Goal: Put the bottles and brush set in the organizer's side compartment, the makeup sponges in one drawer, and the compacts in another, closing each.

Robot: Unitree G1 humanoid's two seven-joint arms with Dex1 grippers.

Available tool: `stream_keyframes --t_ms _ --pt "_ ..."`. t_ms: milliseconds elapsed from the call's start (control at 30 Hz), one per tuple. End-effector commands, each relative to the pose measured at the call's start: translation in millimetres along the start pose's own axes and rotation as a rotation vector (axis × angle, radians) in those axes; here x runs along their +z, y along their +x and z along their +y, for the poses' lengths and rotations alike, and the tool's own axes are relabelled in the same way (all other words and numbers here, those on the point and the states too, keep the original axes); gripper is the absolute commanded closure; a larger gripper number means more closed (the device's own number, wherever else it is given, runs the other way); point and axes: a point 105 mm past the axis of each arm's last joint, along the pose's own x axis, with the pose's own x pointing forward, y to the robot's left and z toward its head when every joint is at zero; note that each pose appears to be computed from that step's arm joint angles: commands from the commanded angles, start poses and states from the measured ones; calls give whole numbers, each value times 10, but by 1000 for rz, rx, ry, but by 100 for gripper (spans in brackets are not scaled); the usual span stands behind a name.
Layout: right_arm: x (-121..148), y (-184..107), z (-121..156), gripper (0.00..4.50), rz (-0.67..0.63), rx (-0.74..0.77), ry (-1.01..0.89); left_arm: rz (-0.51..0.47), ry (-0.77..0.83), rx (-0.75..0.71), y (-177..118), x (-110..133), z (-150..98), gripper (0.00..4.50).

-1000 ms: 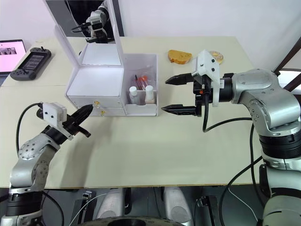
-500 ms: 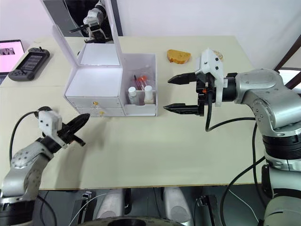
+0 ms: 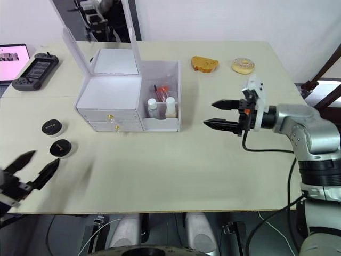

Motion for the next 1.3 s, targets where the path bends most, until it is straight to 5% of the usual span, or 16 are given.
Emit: stream_keyframes --t_ms 33,233,567,867,1100,1300 --pt "-125 -370 -202 0 -30 -140 6 8 25 123 -301 5 388 4" --pt "-319 -620 -295 0 -1 -226 26 17 34 177 -407 -49 675 4" --pt "-329 -666 -222 0 1 -228 23 25 22 118 -323 -112 548 4" --pt "-8 -147 216 0 -6 -6 -104 -34 -65 -209 292 26 -538 4" --pt "309 199 533 0 -24 131 -191 -62 -16 -270 819 141 -971 4" --pt "457 320 663 0 -32 153 -262 -49 -48 -191 1097 12 -1232 4"
